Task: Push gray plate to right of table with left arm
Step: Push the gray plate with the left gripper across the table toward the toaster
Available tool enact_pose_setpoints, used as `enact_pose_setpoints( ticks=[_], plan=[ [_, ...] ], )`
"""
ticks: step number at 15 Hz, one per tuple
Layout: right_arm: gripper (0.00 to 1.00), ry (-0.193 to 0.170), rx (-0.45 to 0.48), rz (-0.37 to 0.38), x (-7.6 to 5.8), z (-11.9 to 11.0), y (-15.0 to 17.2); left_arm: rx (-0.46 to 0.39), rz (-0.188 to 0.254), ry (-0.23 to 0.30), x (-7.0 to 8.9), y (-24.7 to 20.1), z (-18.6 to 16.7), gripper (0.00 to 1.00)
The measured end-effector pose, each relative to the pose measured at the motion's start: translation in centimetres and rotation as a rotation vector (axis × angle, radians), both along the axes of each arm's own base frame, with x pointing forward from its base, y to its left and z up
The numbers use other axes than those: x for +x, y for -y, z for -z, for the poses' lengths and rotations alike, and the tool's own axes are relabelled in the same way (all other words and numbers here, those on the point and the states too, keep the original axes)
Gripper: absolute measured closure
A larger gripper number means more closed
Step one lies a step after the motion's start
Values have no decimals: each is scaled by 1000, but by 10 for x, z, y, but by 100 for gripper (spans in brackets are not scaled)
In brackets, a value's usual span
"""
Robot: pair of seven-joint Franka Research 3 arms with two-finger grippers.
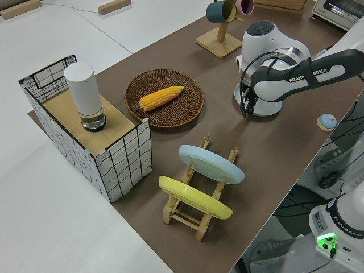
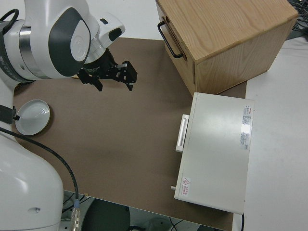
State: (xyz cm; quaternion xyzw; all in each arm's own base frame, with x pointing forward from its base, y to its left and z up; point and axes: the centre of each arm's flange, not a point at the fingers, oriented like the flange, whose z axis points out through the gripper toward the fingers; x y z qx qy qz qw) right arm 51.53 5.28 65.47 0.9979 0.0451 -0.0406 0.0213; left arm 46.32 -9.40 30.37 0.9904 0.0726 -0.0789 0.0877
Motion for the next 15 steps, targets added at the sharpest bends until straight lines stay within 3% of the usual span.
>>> enact_pose_setpoints(
  ticks=[7,15],
  plan=[
    [0,0,0,0,0,0,0,7,-85,13,-13,71,-3,97],
    [0,0,0,0,0,0,0,-10,-191,68,-37,155,-2,97]
  ],
)
